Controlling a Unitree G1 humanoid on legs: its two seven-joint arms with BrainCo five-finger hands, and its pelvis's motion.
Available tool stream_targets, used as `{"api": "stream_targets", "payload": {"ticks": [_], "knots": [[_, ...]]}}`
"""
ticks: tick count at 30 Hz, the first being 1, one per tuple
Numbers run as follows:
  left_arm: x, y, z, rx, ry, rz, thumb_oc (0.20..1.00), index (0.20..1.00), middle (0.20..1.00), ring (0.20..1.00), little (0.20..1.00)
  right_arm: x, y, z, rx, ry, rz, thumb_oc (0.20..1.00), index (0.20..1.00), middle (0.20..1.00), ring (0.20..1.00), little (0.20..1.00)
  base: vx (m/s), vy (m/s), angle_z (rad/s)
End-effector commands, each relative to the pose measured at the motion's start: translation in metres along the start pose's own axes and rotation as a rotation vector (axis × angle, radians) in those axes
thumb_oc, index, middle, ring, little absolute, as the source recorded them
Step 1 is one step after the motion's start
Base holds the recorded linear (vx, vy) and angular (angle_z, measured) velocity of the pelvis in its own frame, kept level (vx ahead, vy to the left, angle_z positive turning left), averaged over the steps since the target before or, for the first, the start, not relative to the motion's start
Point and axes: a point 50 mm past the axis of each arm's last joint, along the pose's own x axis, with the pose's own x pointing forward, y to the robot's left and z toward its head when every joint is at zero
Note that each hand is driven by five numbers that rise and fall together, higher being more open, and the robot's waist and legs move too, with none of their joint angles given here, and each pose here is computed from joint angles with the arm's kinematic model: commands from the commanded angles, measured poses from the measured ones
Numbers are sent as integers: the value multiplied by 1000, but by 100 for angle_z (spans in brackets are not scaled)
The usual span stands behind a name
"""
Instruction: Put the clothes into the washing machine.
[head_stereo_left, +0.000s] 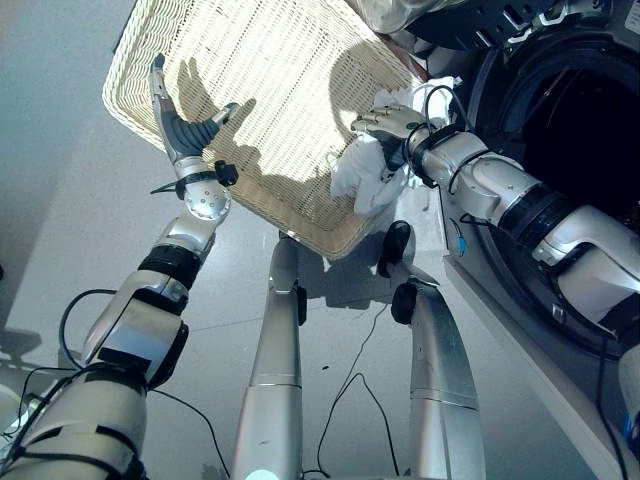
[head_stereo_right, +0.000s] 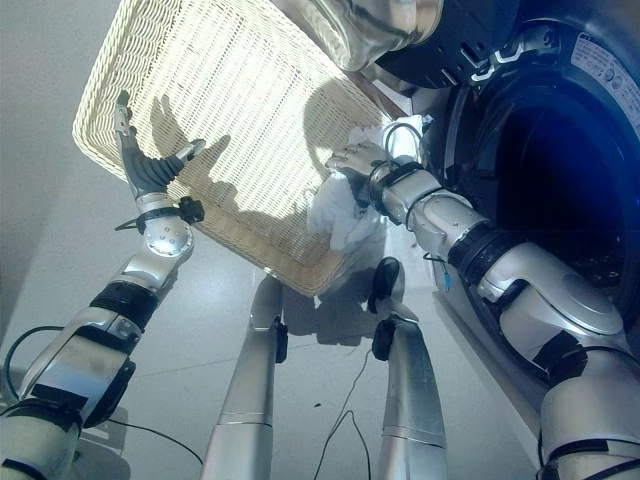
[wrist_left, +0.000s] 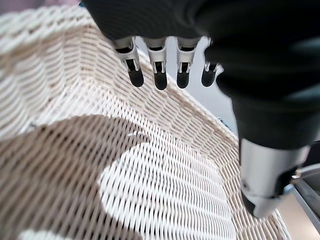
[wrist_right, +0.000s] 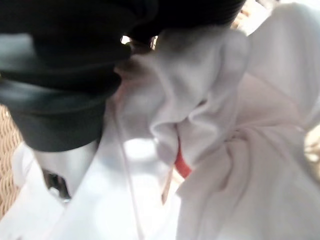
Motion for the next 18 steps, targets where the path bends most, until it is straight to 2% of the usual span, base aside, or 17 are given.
{"api": "stream_targets", "payload": {"ticks": [1,7,8,9,10,18], "knots": [[12,16,4,-34,-11,93,1000,1000,1000,1000,1000,-12,46,1,13,-26,204,1000,1000,1000,1000,1000,0,0,0],[12,22,1,-32,-8,96,1000,1000,1000,1000,1000,-16,48,1,-32,-24,295,1000,1000,1000,1000,1000,3,6,-2],[12,22,1,-32,-7,95,1000,1000,1000,1000,1000,-16,48,1,-31,-23,301,846,846,846,846,846,0,0,0],[12,22,1,-33,-6,93,1000,1000,1000,1000,1000,-16,50,2,-39,-24,323,410,410,410,410,410,0,0,0],[12,22,0,-35,-4,93,1000,1000,1000,1000,1000,-16,50,2,-44,-24,334,200,200,200,200,200,0,0,0],[9,20,-2,-44,9,95,1000,1000,1000,1000,1000,-13,53,7,-106,-10,393,200,200,200,200,200,0,0,0]]}}
